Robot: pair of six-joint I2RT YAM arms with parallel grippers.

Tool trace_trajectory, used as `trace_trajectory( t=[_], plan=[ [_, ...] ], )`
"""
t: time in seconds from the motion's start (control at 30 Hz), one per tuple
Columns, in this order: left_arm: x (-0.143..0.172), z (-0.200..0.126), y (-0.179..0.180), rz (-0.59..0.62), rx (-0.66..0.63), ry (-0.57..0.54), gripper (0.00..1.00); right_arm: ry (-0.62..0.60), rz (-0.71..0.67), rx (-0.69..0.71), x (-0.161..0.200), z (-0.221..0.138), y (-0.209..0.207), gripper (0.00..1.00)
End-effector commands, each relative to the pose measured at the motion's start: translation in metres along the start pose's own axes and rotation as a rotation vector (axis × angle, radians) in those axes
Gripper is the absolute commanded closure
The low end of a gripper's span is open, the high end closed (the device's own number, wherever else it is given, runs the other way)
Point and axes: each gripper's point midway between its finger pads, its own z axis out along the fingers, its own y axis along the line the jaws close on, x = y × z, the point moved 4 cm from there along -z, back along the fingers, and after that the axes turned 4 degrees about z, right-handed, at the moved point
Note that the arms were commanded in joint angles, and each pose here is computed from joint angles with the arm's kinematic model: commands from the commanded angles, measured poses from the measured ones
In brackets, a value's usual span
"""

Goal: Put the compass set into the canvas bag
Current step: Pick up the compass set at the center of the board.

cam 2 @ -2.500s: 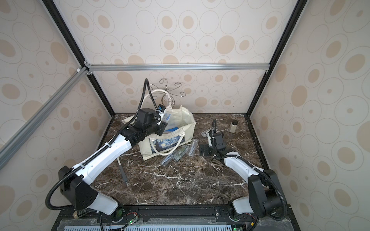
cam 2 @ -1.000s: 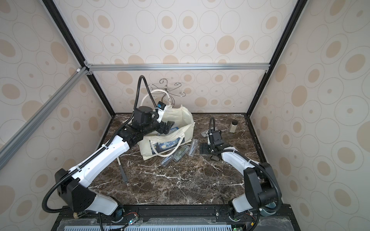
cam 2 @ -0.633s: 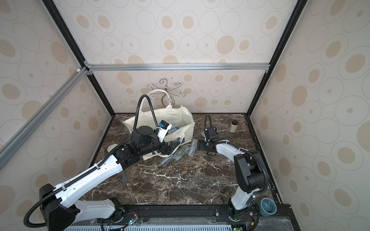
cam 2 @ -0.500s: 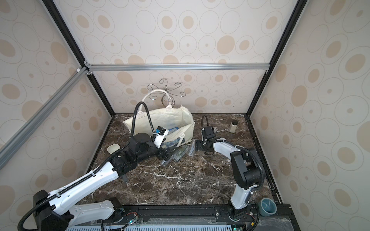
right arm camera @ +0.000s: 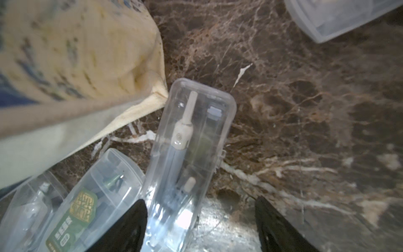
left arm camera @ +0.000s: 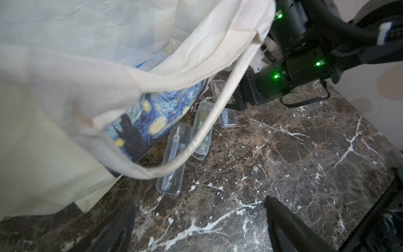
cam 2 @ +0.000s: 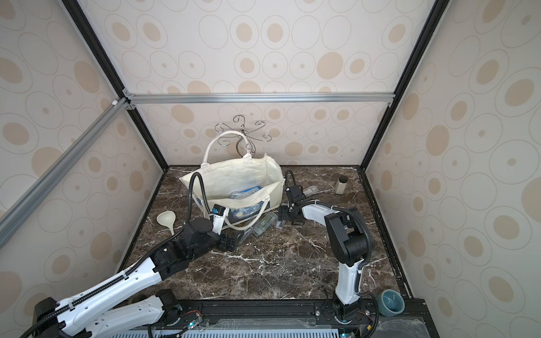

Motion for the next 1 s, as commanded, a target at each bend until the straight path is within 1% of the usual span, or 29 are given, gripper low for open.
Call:
trace_trajectory(
  t=[0.0,0.17,0.37,0.53,0.83,0.97],
  plan=[
    [0.01,-0.007,0.011,-0.067,-0.06,-0.008,0.08,0.023,-0.004,-0.017,0.004,0.007,0.009,0.21],
    [0.03,-0.005,0.021,-0.101,-0.098,0.002,0.08,0.039,-0.02,-0.016,0.008,0.012,0.017,0.21],
    [0.041,-0.005,0.028,-0.127,-0.123,-0.016,0.08,0.048,-0.016,0.044,0.015,0.017,0.01,0.22],
    [0.041,-0.009,0.03,-0.122,-0.122,-0.036,0.08,0.056,-0.026,0.095,0.023,0.017,-0.001,0.25],
    [0.029,-0.017,0.033,-0.134,-0.122,-0.142,0.07,0.055,-0.032,0.195,0.031,0.012,-0.021,0.29],
    [0.029,-0.017,0.033,-0.133,-0.121,-0.146,0.06,0.052,-0.028,0.195,0.031,0.012,-0.027,0.3]
  ],
)
